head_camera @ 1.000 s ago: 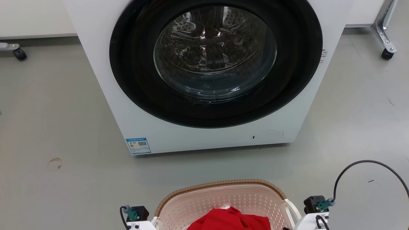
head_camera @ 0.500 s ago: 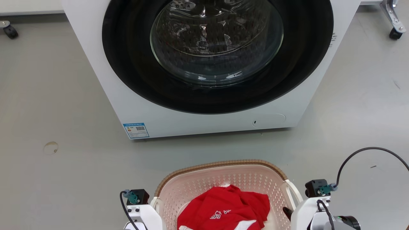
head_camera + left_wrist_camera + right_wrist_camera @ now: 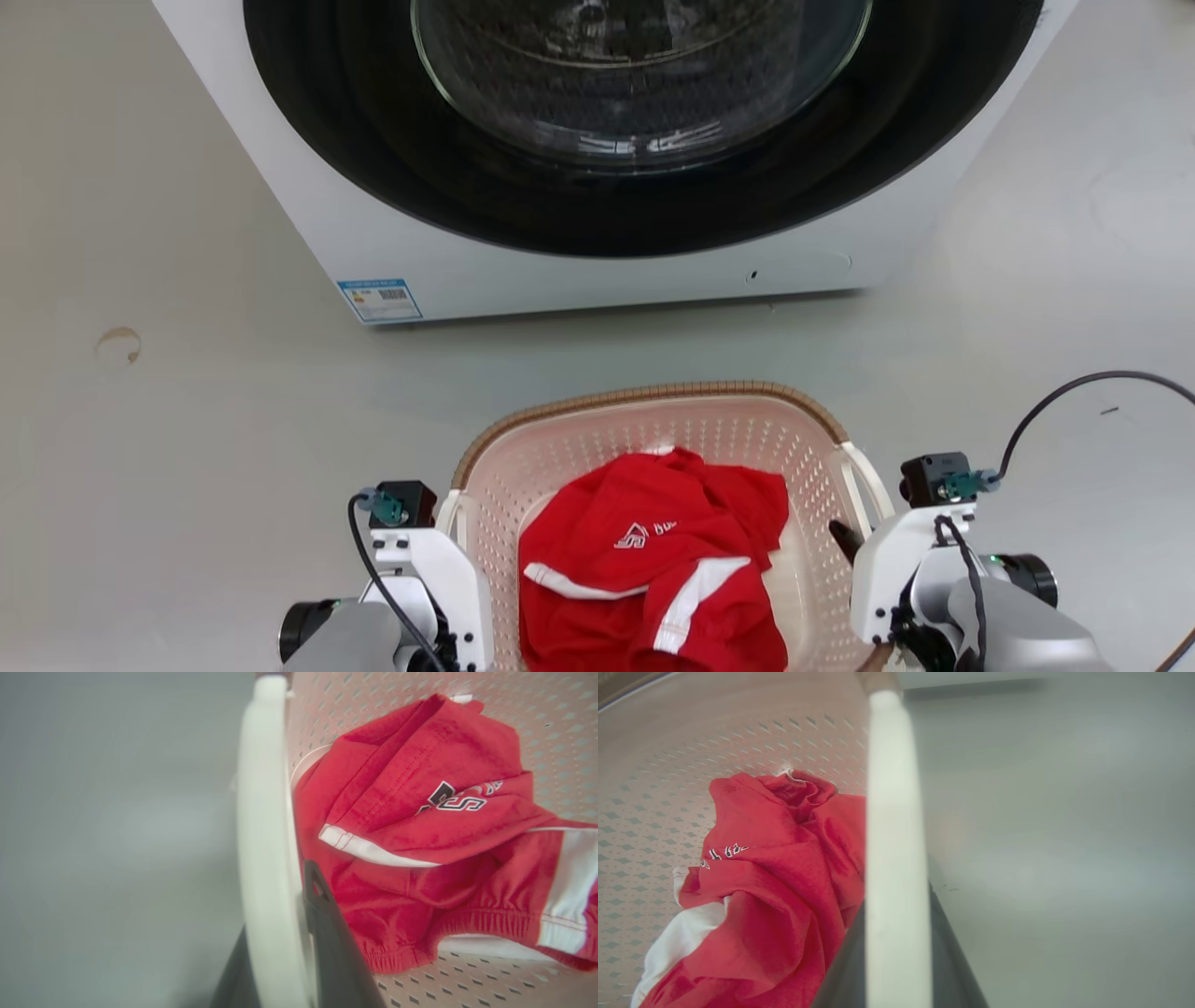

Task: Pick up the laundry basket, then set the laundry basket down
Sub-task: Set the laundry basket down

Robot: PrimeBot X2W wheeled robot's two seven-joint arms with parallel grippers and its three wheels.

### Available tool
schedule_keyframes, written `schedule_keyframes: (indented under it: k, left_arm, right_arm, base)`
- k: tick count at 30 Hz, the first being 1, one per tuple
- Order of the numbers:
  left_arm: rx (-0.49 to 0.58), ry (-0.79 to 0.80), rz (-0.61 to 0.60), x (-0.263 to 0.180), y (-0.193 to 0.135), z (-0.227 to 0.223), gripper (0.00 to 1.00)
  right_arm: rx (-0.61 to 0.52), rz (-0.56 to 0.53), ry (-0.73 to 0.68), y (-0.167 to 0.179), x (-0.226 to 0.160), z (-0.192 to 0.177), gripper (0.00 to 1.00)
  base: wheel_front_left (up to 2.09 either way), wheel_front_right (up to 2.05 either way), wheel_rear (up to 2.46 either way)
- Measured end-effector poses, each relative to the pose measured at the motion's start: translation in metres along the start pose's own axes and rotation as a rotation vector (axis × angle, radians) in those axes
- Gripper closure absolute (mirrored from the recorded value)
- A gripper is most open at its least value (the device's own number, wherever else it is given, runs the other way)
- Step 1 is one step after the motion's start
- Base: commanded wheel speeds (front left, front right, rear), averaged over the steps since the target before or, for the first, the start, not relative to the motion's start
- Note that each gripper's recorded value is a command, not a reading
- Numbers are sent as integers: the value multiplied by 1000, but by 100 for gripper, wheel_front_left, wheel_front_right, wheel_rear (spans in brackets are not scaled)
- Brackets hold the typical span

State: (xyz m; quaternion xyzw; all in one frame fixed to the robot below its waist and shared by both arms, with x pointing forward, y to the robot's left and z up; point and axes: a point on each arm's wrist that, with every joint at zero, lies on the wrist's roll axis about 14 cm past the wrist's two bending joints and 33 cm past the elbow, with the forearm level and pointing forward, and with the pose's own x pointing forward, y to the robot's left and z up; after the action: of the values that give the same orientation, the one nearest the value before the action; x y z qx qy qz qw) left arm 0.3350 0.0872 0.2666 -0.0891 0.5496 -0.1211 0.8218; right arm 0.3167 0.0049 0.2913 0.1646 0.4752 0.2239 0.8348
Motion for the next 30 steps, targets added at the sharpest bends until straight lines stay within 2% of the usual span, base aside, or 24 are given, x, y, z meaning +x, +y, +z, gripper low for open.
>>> schedule_keyframes:
  k: [30]
  left_arm:
    - [55, -25, 14, 93, 17, 42, 100]
  right_arm:
    - [62, -55, -25, -66, 78, 29, 100]
  base:
    - [0, 0, 0]
